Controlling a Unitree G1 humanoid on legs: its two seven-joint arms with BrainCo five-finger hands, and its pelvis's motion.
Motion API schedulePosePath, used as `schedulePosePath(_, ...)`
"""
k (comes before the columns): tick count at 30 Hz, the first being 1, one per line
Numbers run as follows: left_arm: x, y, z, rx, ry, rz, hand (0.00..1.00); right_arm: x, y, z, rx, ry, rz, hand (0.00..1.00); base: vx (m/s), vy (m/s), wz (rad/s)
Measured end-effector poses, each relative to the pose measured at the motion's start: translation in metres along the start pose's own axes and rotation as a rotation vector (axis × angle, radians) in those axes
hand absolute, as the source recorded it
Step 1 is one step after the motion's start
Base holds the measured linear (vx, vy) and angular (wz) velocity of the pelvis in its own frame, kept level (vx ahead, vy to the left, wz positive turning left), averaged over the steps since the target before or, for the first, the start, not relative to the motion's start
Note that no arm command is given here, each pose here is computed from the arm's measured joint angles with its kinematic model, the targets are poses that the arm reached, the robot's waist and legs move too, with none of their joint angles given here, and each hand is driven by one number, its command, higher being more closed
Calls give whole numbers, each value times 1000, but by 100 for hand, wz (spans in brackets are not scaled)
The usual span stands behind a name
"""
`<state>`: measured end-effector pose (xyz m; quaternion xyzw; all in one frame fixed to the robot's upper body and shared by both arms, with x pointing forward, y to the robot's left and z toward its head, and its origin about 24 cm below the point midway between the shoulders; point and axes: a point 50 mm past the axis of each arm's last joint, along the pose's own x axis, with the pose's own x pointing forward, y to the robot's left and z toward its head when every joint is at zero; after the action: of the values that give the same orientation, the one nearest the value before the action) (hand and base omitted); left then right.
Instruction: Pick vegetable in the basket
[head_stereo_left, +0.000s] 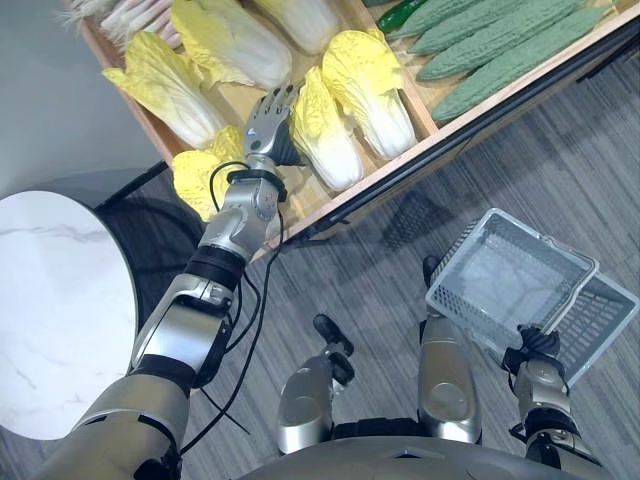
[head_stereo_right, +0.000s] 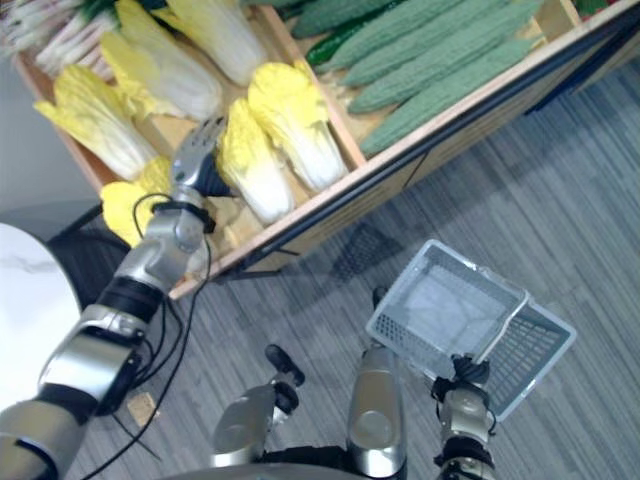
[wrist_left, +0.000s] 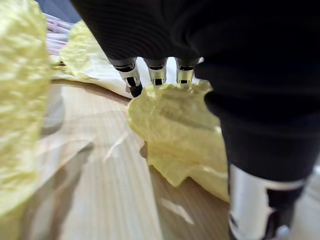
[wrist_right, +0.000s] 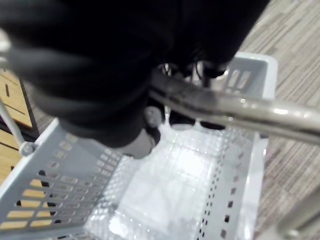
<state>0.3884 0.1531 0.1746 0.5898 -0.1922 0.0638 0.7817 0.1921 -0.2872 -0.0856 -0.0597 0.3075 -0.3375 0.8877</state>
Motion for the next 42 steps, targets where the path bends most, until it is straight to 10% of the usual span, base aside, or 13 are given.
schedulePosePath(20,-4,25,-4,46,-128,7,100,-4,-4,-21,-31,79,14,100,0,-6,9)
schedulePosePath(32,-48,16,-47,-189,34,7,100,-38,-17,-96,-26,328,27,100,8,2,8)
schedulePosePath(42,-90,-26,8,-520,-42,-65,100,-50,1,-91,75,292,51,100,-10,-17,-41)
